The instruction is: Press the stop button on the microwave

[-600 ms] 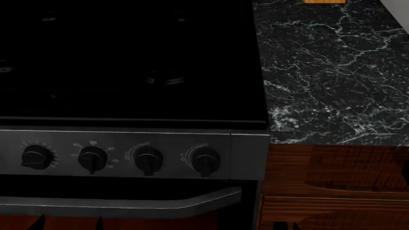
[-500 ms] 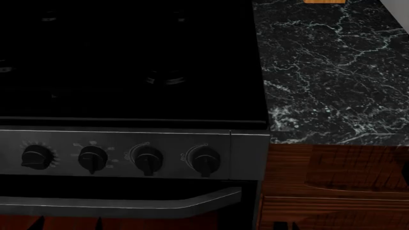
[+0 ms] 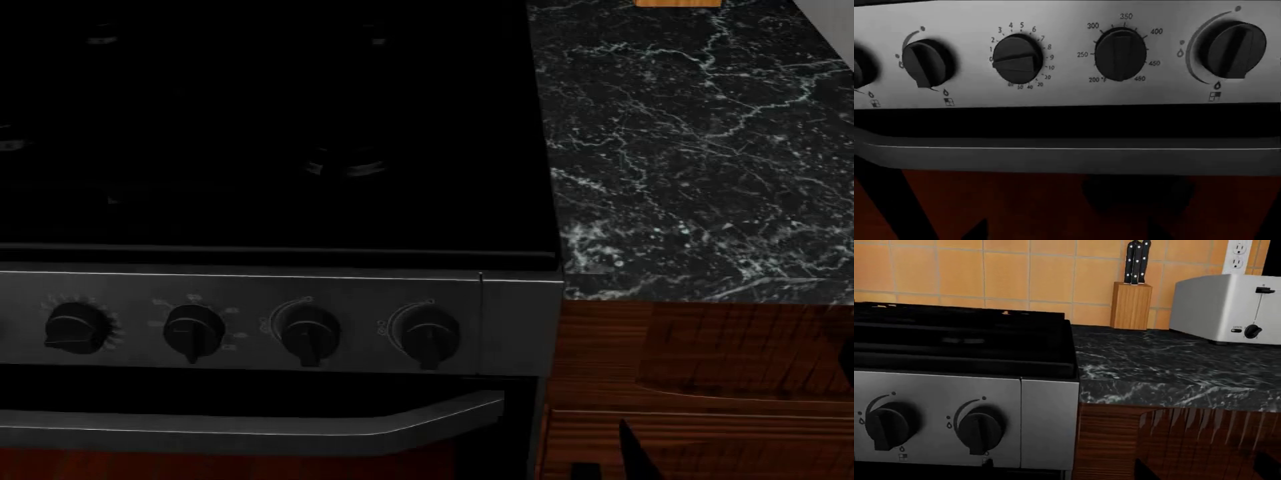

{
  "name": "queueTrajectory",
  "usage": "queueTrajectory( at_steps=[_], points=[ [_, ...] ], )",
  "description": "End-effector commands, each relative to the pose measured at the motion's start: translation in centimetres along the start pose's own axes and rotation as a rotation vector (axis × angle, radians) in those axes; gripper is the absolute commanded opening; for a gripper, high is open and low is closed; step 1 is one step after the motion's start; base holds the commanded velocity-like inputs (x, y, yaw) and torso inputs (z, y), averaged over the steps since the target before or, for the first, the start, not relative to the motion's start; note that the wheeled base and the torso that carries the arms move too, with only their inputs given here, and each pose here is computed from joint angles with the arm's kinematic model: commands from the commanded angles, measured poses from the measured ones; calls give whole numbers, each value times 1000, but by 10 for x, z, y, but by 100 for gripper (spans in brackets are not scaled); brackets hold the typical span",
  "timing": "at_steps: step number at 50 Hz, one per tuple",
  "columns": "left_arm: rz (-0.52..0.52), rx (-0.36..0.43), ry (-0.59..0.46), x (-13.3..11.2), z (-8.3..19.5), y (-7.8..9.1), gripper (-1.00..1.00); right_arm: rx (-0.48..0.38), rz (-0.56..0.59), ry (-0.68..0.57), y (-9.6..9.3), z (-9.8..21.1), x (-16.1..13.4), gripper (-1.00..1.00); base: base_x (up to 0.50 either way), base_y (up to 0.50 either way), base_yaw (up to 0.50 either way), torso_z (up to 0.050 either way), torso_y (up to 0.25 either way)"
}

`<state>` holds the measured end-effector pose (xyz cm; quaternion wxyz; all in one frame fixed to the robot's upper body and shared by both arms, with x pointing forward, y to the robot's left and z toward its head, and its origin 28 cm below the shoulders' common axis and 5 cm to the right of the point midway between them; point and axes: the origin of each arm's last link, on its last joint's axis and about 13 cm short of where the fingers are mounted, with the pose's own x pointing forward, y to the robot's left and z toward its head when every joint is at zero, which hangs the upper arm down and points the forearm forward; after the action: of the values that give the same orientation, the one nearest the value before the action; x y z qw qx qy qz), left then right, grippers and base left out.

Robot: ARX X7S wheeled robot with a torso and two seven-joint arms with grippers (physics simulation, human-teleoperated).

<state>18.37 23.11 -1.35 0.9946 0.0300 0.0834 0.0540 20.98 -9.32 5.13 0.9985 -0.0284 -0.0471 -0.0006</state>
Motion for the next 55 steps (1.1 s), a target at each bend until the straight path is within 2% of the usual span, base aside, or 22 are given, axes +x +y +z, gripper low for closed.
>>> queueTrajectory(
  at_steps=[1, 2, 3, 4, 5, 8, 9, 10, 13, 15, 16, 17, 20, 21, 22, 25, 29, 40, 46, 51, 52, 55],
  points=[
    [188, 55, 232, -23, -61, 40, 100, -19, -11, -105, -3, 36, 1, 100, 0, 0, 0, 0, 0],
    [219, 64, 268, -24, -70, 44, 100, -20, -10, -113, -4, 38, 0, 100, 0, 0, 0, 0, 0],
    [228, 3, 302, -25, -81, 49, 100, -18, -13, -123, -4, 42, 0, 100, 0, 0, 0, 0, 0],
    [234, -7, 308, -26, -89, 52, 100, -17, -11, -129, -4, 44, 0, 100, 0, 0, 0, 0, 0],
    [259, 24, 345, -27, -100, 55, 100, -18, -10, -140, -5, 48, 1, 100, 0, 0, 0, 0, 0],
    [249, -23, 400, -28, -118, 58, 100, -19, -7, -181, -5, 60, -1, 100, 0, 0, 0, 0, 0],
    [249, -64, 412, -28, -123, 59, 100, -14, -16, -194, -6, 64, 0, 100, 0, 0, 0, 0, 0],
    [272, -21, 446, -30, -127, 62, 100, -13, -16, -201, -7, 68, 1, 100, 0, 0, 0, 0, 0],
    [266, -66, 495, -37, -133, 66, 100, -14, -23, -246, -10, 81, 1, 100, 0, 0, 0, 0, 0],
    [282, -52, 541, -48, -138, 70, 100, -17, -24, -275, -11, 89, 0, 100, 0, 0, 0, 0, 0],
    [308, -4, 592, -56, -142, 72, 100, -21, -23, -288, -11, 93, 0, 100, 0, 0, 0, 0, 0],
    [287, -42, 600, -61, -144, 72, 100, -22, -26, -296, -11, 95, 0, 100, 0, 0, 0, 0, 0],
    [278, -14, 682, -78, -152, 73, 100, -7, -27, -331, -12, 107, -2, 100, 0, 0, 0, 0, 0],
    [275, -48, 701, -84, -154, 73, 100, -3, -30, -345, -12, 111, -2, 100, 0, 0, 0, 0, 0],
    [292, -42, 749, -93, -157, 73, 100, 1, -30, -358, -12, 118, -2, 100, 0, 0, 0, 0, 0],
    [301, -97, 787, -103, -161, 74, 100, 5, -28, -393, -10, 129, -2, 100, 0, 0, 0, 0, 0],
    [306, -133, 895, -124, -168, 70, 100, 4, -38, -461, -9, 153, 1, 100, 0, 0, 0, 0, 0],
    [306, -133, 895, -124, -168, 70, 100, -7, -52, -552, -7, 209, 17, 100, 0, 0, 0, 0, 0],
    [306, -133, 895, -124, -168, 70, 100, -20, -49, -550, -8, 239, 30, 100, 0, 0, 0, 0, 0],
    [306, -133, 895, -124, -168, 70, 100, -24, -59, -519, -8, 268, 53, 100, 0, 0, 0, 0, 0],
    [306, -133, 895, -124, -168, 70, 100, -35, -60, -483, -7, 284, 72, 100, 0, 0, 0, 0, 0],
    [306, -133, 895, -124, -168, 70, 100, -56, -83, -480, -6, 296, 85, 100, 0, 0, 0, 0, 0]
  ],
)
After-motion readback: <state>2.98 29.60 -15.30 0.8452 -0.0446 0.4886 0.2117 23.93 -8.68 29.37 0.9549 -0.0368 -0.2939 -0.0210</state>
